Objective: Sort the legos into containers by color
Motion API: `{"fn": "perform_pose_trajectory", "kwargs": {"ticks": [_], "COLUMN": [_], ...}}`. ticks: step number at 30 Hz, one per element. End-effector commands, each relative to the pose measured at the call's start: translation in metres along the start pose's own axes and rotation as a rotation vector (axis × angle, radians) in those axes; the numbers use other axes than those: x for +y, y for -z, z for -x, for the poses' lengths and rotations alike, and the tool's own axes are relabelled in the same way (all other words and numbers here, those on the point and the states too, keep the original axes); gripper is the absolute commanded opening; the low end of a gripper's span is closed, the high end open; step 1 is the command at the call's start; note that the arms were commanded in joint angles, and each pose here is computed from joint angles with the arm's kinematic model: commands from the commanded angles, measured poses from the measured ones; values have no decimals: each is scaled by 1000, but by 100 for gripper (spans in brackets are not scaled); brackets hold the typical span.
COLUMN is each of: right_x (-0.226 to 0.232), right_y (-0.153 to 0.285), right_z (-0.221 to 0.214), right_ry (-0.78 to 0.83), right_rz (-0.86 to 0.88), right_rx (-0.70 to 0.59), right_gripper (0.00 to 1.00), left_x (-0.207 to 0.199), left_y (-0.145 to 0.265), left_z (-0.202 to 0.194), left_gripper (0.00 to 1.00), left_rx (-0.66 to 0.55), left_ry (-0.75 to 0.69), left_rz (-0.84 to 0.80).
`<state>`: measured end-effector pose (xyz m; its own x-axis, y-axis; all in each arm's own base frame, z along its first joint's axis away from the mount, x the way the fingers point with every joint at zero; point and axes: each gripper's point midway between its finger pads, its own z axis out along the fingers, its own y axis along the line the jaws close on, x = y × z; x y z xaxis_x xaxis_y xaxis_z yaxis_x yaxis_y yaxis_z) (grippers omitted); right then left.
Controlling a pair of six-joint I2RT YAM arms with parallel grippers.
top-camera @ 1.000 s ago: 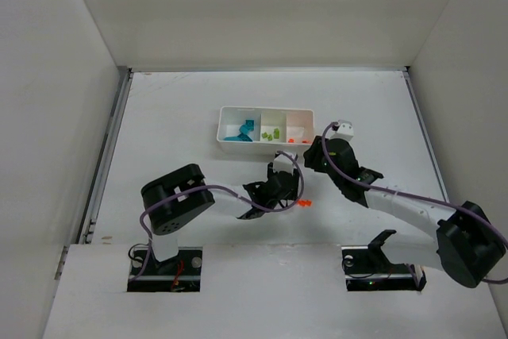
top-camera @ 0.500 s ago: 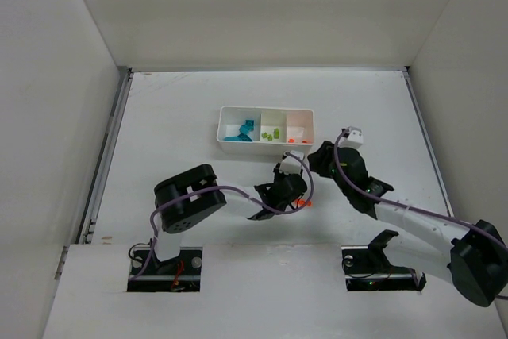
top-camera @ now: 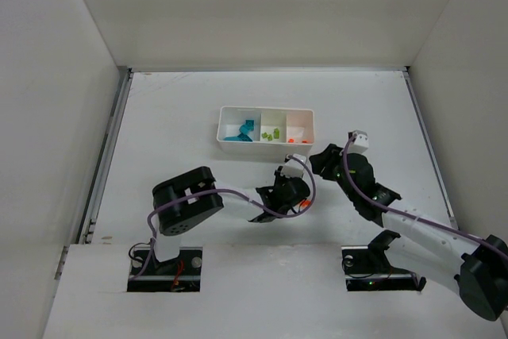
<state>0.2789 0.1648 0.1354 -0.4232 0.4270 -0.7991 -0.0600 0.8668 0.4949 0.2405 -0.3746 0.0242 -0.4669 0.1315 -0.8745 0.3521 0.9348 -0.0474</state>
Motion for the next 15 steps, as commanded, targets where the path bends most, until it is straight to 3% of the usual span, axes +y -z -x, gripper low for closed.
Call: {"fn": "perform_pose_trajectory", "kwargs": {"ticks": [1,9,15], "right_x": [8,5,0], "right_y": [0,1,1], "right_z": [9,9,4], "right_ry": [-30,-37,-39], "right_rz": [37,24,4], "right_rx": [-37,-40,-26], "right_gripper": [53,53,50], "left_x": [2,6,9], "left_y": [18,33,6], "left_z": [29,111,172], "left_gripper": [17,18,19], "left_rx": [-33,-156,-252], "left_ry": [4,106,137], "left_rz": [-9,-56,-75]}}
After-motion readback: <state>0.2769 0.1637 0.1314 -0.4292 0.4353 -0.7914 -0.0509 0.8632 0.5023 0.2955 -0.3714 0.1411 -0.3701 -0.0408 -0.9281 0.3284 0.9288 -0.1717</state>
